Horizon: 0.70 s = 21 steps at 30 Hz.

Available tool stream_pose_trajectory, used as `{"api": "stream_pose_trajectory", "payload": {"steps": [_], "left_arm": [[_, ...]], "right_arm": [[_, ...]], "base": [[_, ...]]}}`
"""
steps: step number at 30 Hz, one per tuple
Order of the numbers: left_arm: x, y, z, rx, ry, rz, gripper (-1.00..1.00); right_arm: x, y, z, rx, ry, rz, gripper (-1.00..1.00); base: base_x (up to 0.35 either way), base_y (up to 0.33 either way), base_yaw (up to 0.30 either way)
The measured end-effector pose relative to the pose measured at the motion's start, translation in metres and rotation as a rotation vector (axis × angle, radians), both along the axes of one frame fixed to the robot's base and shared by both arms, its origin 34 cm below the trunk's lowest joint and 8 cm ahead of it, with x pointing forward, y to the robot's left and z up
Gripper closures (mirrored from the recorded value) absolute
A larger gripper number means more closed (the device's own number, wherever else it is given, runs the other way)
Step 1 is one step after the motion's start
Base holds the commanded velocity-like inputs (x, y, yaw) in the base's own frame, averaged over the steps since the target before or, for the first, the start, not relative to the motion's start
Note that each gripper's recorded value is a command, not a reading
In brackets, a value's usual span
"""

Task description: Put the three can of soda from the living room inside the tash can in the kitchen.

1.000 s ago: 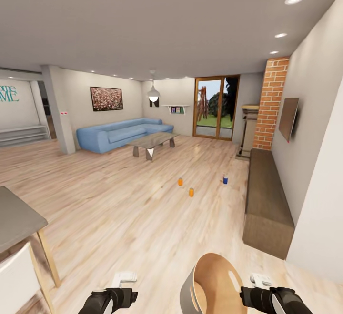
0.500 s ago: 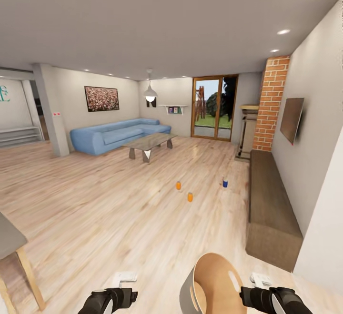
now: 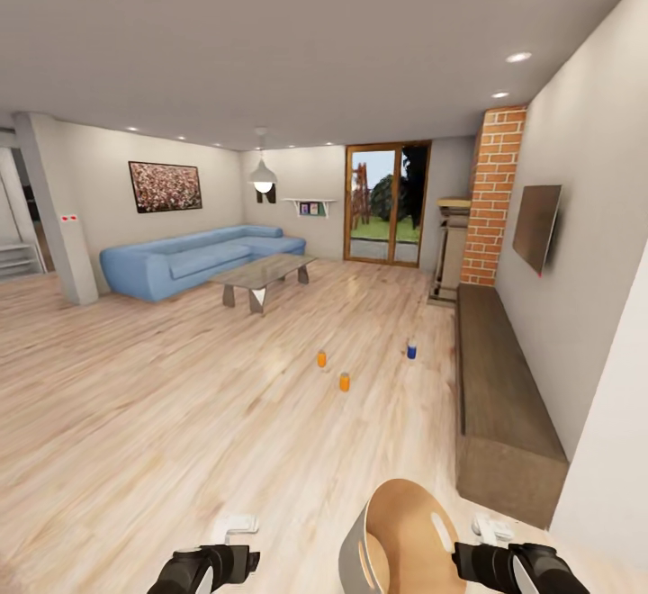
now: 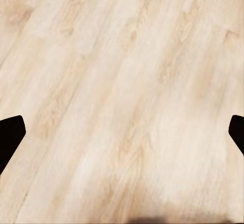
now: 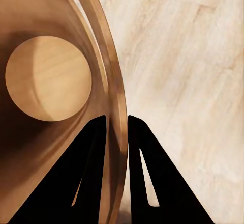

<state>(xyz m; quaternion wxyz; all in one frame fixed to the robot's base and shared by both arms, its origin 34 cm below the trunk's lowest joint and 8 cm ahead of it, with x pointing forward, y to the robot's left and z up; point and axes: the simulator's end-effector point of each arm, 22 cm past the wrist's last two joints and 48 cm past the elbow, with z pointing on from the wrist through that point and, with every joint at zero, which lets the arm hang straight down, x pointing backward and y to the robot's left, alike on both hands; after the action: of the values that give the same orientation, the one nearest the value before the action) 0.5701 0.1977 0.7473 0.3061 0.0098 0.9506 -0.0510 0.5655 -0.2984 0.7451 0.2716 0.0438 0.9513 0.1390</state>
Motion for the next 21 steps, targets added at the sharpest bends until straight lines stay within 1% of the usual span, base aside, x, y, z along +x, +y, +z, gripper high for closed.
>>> {"api": "stream_pose_trajectory", "payload": {"steps": [4,10,16,21], "left_arm": [[0.0000,0.0000,0.0000,0.000,0.000,0.000,-1.00],[0.0001,0.0000,0.0001,0.000,0.000,0.000,-1.00],[-0.0004,-0.0007,-0.0004,0.000,0.001,0.000,-1.00],[-0.0004,-0.0007,-0.0004,0.000,0.001,0.000,-1.00]], "right_arm": [[0.0004,-0.0001,0.0003,0.000,-0.001,0.000,1.00],[0.0001,0.0001,0.0002,0.001,0.000,-0.001,1.00],[0.0001,0.0000,0.0001,0.000,0.000,0.000,1.00],[0.0002,0.0000,0.0001,0.000,0.000,0.000,1.00]], "base": [[0.343,0.013,-0.005],[0.343,0.084,-0.040],[0.339,0.131,-0.087],[0.318,0.172,-0.041]]}}
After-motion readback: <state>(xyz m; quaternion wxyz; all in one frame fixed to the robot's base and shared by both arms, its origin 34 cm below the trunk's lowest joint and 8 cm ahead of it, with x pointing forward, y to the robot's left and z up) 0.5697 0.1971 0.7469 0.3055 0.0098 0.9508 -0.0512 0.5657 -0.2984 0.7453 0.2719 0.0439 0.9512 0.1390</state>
